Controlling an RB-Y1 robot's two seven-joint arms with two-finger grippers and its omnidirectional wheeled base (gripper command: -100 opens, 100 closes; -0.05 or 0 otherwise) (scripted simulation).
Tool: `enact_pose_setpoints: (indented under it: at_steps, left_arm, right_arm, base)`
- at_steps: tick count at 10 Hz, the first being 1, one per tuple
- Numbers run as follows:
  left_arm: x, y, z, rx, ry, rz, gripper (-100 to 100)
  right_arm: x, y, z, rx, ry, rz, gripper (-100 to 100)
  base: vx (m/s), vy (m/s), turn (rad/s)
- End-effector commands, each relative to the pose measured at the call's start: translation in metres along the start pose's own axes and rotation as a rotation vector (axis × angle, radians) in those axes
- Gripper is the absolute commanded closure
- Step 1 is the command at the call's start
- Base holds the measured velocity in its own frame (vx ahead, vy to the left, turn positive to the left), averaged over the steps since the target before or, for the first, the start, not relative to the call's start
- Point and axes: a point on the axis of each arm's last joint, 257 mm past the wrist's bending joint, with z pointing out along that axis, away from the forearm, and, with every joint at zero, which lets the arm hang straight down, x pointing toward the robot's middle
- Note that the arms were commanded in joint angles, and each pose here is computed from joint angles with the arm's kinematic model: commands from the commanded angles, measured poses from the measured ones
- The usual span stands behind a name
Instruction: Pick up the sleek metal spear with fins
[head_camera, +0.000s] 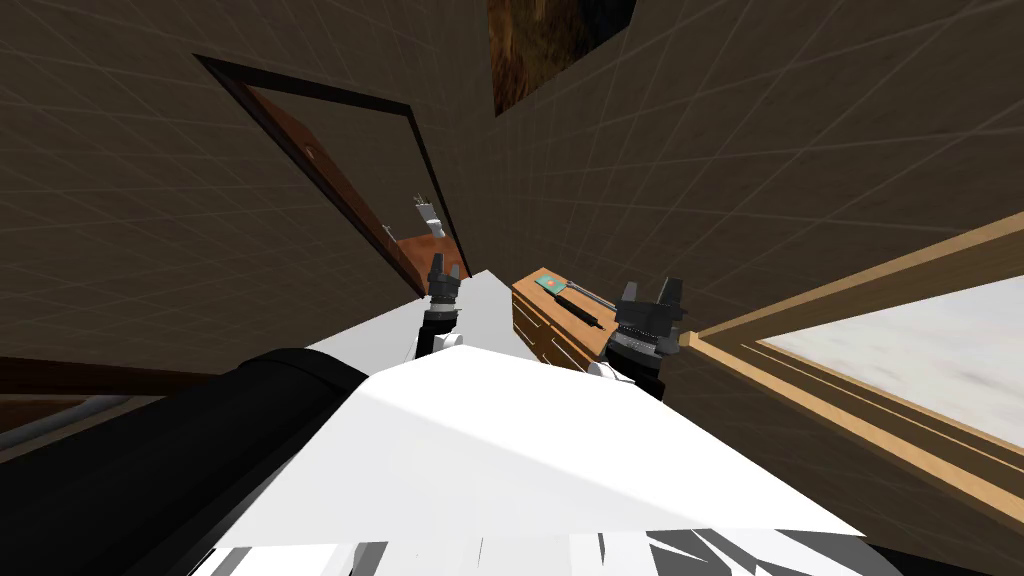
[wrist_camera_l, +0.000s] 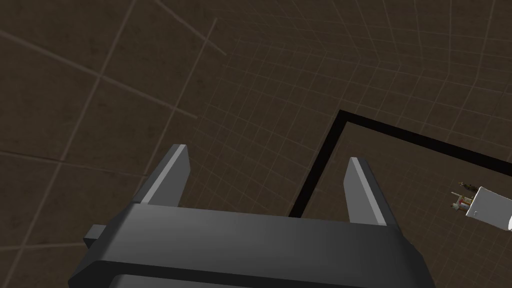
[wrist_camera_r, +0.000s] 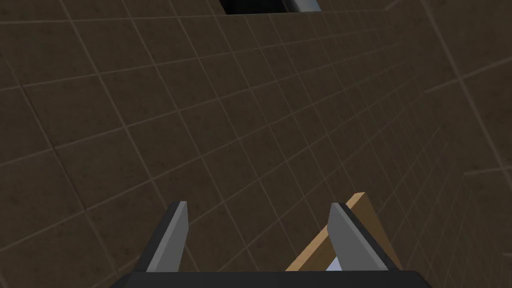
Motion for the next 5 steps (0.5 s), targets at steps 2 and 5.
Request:
enact_pose_setpoints:
  at_steps: [2, 5]
  left_arm:
    - [0.000, 0.000, 0.000, 0.000, 0.000, 0.000, 0]
    - [0.000, 0.000, 0.000, 0.000, 0.000, 0.000, 0]
  right_arm:
    - [0.005, -0.015, -0.008, 0.046, 0.067, -0.038, -100]
    - [0.008, -0.035, -0.020, 0.103, 0.134, -0.082, -100]
  base:
    - [-0.037, 0.062, -0.035]
    - [-0.036, 0.073, -0.035]
